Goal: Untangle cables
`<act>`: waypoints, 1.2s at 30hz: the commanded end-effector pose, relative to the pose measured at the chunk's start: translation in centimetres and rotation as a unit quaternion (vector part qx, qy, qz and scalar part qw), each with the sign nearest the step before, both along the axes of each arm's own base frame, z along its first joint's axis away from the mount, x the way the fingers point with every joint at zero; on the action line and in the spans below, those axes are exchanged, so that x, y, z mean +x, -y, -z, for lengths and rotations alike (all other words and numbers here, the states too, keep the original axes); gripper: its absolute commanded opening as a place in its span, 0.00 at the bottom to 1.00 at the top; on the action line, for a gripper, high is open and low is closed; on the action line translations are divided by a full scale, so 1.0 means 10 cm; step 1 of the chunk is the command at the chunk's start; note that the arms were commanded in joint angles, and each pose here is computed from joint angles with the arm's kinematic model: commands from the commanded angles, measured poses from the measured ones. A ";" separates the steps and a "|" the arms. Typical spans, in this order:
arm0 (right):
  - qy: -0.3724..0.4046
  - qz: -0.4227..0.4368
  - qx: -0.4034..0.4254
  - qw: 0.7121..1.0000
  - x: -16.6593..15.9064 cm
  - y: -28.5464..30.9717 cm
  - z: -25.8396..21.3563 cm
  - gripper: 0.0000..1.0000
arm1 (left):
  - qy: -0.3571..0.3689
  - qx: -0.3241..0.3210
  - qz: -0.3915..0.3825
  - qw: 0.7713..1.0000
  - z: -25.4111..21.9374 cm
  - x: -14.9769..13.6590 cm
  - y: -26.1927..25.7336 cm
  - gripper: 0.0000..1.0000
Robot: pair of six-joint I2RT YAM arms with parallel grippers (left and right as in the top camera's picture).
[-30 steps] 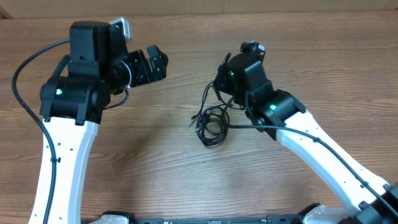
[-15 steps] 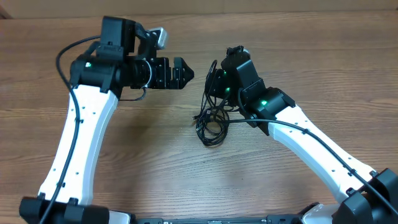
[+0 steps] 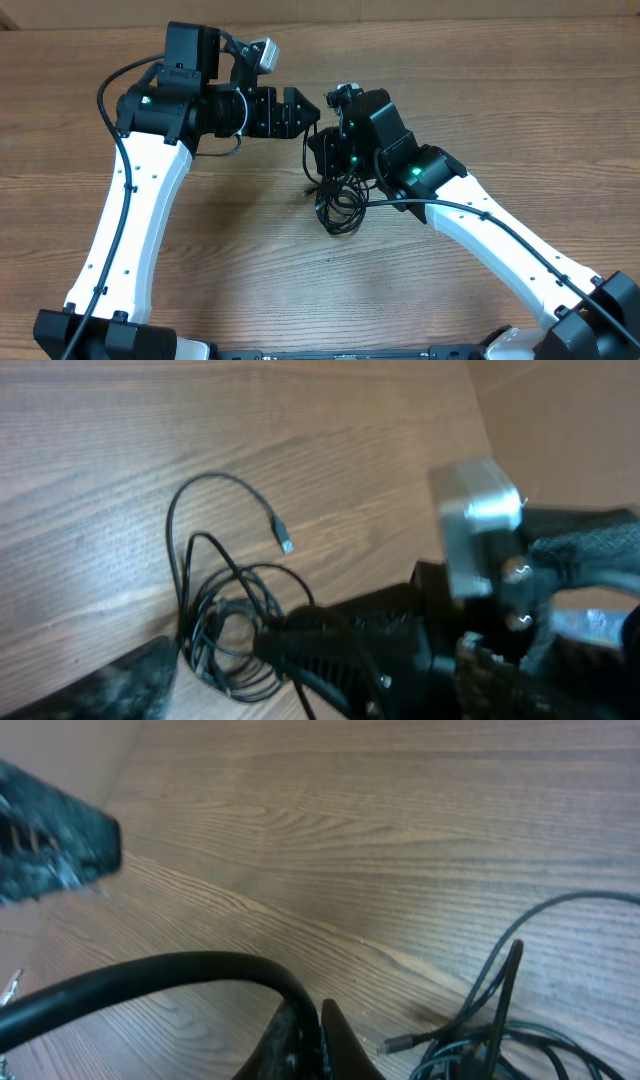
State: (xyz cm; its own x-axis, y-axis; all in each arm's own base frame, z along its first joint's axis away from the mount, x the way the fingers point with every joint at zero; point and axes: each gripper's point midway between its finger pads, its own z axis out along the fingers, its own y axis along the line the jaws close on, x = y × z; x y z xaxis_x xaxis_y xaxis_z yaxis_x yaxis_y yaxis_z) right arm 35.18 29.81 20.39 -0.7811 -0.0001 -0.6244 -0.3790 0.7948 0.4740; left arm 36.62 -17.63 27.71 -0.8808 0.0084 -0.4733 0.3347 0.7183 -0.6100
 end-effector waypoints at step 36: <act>0.010 0.050 0.069 0.996 0.19 0.27 -0.44 0.64 | 0.096 -0.059 -0.016 0.994 -0.82 0.20 -0.08 0.04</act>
